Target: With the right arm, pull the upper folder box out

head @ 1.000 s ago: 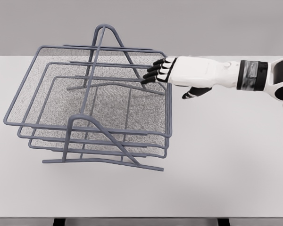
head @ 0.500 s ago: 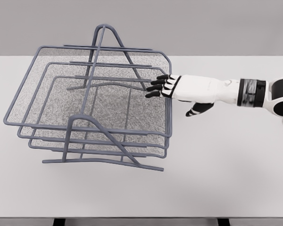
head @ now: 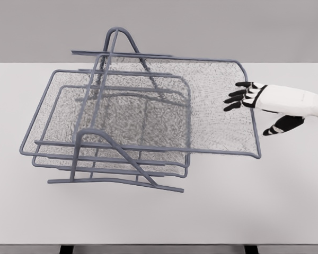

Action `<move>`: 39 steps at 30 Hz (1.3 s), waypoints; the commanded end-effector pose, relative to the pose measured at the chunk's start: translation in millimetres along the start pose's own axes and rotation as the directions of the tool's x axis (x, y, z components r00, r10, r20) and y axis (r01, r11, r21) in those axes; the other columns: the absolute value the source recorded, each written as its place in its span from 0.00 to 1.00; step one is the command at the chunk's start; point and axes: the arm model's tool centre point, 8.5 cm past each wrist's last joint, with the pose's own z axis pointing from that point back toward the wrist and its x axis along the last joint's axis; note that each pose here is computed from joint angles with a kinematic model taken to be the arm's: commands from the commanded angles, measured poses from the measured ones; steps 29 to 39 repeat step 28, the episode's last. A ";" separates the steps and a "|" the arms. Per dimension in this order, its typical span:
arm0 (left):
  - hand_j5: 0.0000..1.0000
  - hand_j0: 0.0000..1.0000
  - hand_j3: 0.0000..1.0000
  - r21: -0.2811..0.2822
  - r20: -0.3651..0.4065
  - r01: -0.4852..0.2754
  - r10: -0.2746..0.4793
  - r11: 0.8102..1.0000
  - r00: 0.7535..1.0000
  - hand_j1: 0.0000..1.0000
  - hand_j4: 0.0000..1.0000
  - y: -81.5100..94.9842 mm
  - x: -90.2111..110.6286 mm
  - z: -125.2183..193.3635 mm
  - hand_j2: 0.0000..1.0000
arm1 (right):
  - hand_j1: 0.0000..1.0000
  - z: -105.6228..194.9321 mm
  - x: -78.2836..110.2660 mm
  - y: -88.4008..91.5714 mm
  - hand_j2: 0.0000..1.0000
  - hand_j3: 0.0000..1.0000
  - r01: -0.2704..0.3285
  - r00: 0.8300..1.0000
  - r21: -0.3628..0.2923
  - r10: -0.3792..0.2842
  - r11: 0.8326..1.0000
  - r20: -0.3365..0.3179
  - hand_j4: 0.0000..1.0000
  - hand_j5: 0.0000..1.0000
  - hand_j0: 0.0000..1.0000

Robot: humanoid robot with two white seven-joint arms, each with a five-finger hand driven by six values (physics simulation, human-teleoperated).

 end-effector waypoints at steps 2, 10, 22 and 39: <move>1.00 1.00 1.00 0.000 0.000 0.002 -0.002 1.000 1.000 1.00 1.00 0.0 -0.1 0.0 1.00 | 1.00 42.2 -26.6 3.7 1.00 1.00 -0.169 0.958 0.202 0.209 0.965 -0.196 1.00 1.00 1.00; 1.00 1.00 1.00 0.001 0.000 0.001 -0.001 1.000 1.000 1.00 1.00 0.1 -0.1 0.0 1.00 | 1.00 99.4 -28.1 -18.8 1.00 1.00 -0.113 0.948 0.108 0.140 0.988 -0.285 1.00 1.00 1.00; 1.00 1.00 1.00 0.000 0.000 0.002 -0.002 1.000 1.000 1.00 1.00 0.0 -0.1 0.0 1.00 | 1.00 -1.6 5.3 -49.2 1.00 1.00 -0.044 0.997 -0.036 0.046 0.998 0.055 1.00 1.00 1.00; 1.00 1.00 1.00 -0.009 0.011 0.004 -0.003 1.000 1.000 1.00 1.00 -4.0 4.6 0.1 1.00 | 1.00 -30.7 12.5 -29.0 1.00 1.00 -0.005 0.992 -0.004 0.006 1.000 0.123 1.00 1.00 1.00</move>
